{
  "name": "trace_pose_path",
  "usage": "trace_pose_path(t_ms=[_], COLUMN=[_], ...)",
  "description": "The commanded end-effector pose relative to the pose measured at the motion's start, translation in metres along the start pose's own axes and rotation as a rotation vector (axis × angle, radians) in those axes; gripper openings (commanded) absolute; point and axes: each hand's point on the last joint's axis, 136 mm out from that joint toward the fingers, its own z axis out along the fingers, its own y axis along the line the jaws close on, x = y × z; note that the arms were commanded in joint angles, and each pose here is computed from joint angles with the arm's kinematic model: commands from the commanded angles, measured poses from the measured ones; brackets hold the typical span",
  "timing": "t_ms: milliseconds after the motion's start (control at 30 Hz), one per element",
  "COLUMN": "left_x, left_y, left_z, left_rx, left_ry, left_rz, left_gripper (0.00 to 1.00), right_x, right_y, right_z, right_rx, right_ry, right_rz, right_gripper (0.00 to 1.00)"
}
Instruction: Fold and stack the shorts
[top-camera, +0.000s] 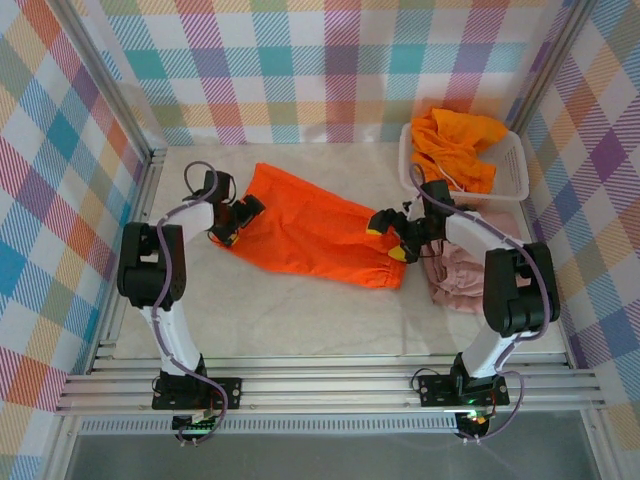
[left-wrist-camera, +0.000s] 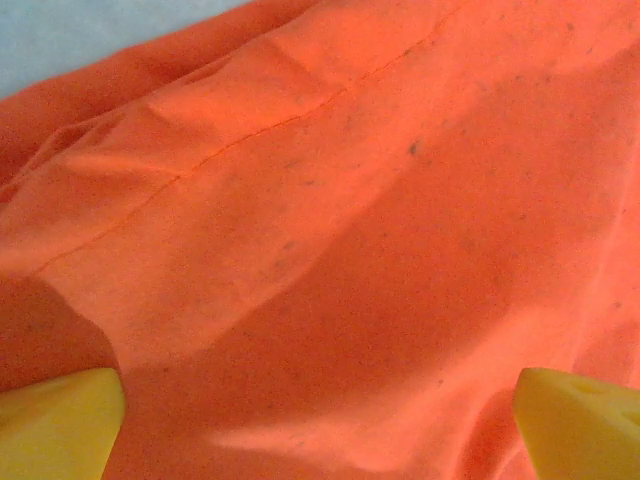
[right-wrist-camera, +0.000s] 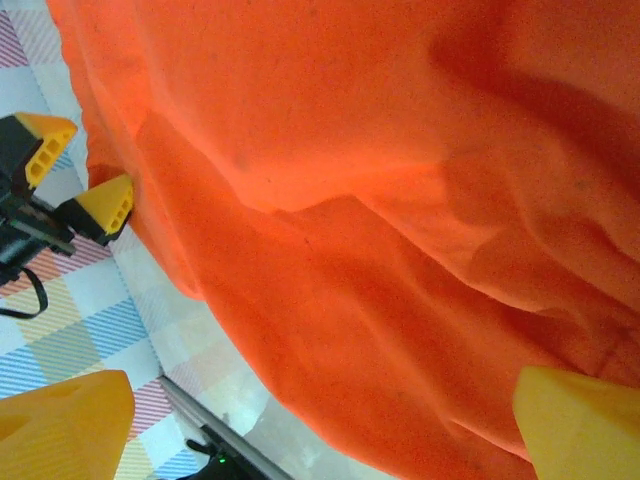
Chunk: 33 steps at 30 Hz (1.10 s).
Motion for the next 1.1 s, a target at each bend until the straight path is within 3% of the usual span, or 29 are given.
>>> trace_pose_path(t_ms=[0,200,367,667,1067], left_x=[0.02,0.064,0.088,0.099,0.098], left_y=[0.041,0.091,0.117,0.124,0.122], left_z=[0.0,-0.021,-0.043,-0.049,-0.051], left_rx=[-0.104,-0.207,-0.232,-0.227,-0.219], left_ry=[0.004,0.046,0.036,0.039,0.031], left_rz=[-0.026,-0.057,-0.052,-0.043,-0.042], left_gripper=[1.0,1.0,1.0,1.0,1.0], right_x=[0.003,0.004,0.004,-0.011,-0.003], right_y=[-0.003,-0.039,-0.057,-0.059,-0.077], right_z=[-0.014,-0.025,-0.021,0.011,0.039], right_rx=[0.059,0.27,0.343,0.402,0.53], right_ry=[-0.036,-0.06,-0.052,-0.008,0.051], right_rz=[-0.071,-0.119,-0.125,-0.183,-0.234], right_gripper=[0.97,0.95,0.9,0.8,0.68])
